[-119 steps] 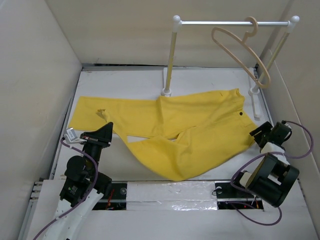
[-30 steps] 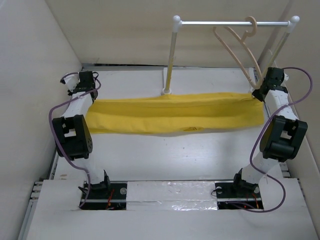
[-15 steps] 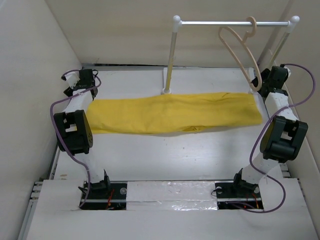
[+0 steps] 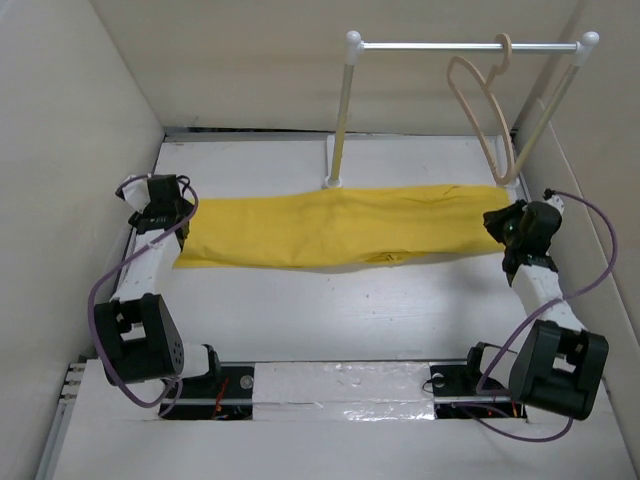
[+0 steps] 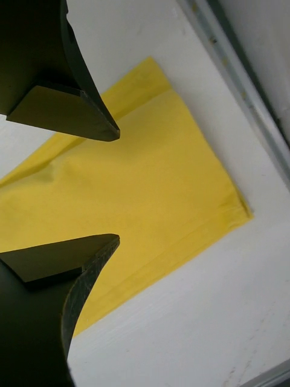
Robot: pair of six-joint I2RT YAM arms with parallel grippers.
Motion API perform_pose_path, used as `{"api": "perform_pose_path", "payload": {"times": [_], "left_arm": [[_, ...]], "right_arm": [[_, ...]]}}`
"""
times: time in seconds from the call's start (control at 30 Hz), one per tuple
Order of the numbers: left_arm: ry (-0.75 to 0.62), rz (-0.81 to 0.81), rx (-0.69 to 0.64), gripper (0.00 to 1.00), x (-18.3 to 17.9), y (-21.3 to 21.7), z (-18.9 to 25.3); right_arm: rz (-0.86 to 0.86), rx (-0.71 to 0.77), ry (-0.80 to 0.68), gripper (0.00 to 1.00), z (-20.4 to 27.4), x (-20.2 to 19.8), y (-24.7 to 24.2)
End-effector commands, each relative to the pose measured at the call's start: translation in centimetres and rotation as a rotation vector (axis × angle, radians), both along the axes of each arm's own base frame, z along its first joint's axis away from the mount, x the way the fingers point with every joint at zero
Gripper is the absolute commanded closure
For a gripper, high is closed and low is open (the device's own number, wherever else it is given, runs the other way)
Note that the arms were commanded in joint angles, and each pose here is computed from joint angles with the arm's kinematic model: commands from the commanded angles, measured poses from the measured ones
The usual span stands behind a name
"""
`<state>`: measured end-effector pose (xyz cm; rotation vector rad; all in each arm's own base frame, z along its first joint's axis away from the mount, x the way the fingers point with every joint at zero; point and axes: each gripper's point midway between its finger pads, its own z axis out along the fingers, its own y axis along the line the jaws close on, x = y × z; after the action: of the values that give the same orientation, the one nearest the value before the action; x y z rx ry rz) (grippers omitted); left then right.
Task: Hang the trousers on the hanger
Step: Fold the trousers at the center of the board.
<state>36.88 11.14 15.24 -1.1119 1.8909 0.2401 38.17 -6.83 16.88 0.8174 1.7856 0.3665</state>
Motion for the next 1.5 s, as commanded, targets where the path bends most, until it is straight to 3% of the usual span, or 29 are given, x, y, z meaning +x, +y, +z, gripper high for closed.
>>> {"api": "perform_pose_path", "payload": {"times": [0.0, 0.1, 0.2, 0.23, 0.33, 0.37, 0.6, 0.67, 0.7, 0.73, 0.8, 0.87, 0.9, 1.0, 1.33, 1.43, 1.47], "left_arm": [[-0.010, -0.045, -0.150, 0.40, -1.2, -2.1, -2.5], [0.037, -0.028, -0.221, 0.40, -2.5, -2.8, -5.2], [0.044, -0.026, -0.259, 0.35, -3.3, -3.5, -7.0], [0.059, -0.026, -0.268, 0.32, -3.8, -3.7, -7.9], [0.084, -0.024, -0.288, 0.30, -4.1, -4.0, -9.4], [0.104, -0.019, -0.292, 0.30, -4.1, -4.0, -10.1], [0.132, 0.000, -0.307, 0.35, -3.5, -3.8, -11.9], [0.141, 0.014, -0.306, 0.39, -3.4, -3.6, -12.4], [0.141, 0.026, -0.303, 0.42, -3.4, -3.5, -12.5], [0.140, 0.028, -0.303, 0.43, -3.3, -3.5, -12.6], [0.138, 0.036, -0.300, 0.47, -3.0, -3.3, -12.8], [0.137, 0.037, -0.300, 0.57, -2.8, -3.2, -12.9], [0.134, 0.033, -0.300, 0.78, -2.7, -3.3, -12.9], [0.159, 0.034, -0.283, 1.00, -3.1, -3.0, -12.9], [0.201, 0.122, -0.171, 1.00, -7.7, -1.3, -9.4], [0.118, 0.147, -0.122, 1.00, -9.0, -0.6, -6.7], [0.072, 0.116, -0.132, 1.00, -9.1, -1.0, -5.8]], "right_arm": [[-0.027, -0.056, -0.096, 0.98, 1.0, -1.5, -0.2], [-0.050, -0.044, -0.060, 1.00, -2.6, -3.7, -1.1], [-0.085, -0.040, -0.006, 0.69, -5.1, -5.3, -2.3], [-0.080, -0.032, 0.014, 0.50, -6.0, -5.4, -2.5], [-0.039, -0.005, 0.052, 0.33, -7.5, -5.3, -2.5], [0.002, 0.027, 0.068, 0.33, -8.5, -4.8, -1.9], [0.041, 0.149, 0.108, 0.38, -11.6, -2.8, -1.1], [0.047, 0.161, 0.102, 0.54, -11.5, -1.9, -1.0], [0.046, 0.173, 0.102, 0.67, -11.6, -1.8, -0.9], [0.043, 0.175, 0.083, 0.89, -11.3, -1.5, -1.0], [0.049, 0.202, 0.054, 0.98, -11.0, -1.7, -0.5], [0.036, 0.188, 0.037, 1.00, -10.4, -1.9, -0.6], [0.023, 0.179, 0.031, 1.00, -10.1, -2.1, -1.1], [-0.011, 0.144, 0.027, 1.00, -9.3, -3.1, -1.9], [-0.126, 0.051, 0.027, 1.00, -8.4, -11.7, -4.8], [-0.127, -0.014, 0.009, 1.00, -6.8, -13.6, -4.7], [-0.137, -0.030, -0.001, 0.93, -6.6, -13.9, -4.6]]}}
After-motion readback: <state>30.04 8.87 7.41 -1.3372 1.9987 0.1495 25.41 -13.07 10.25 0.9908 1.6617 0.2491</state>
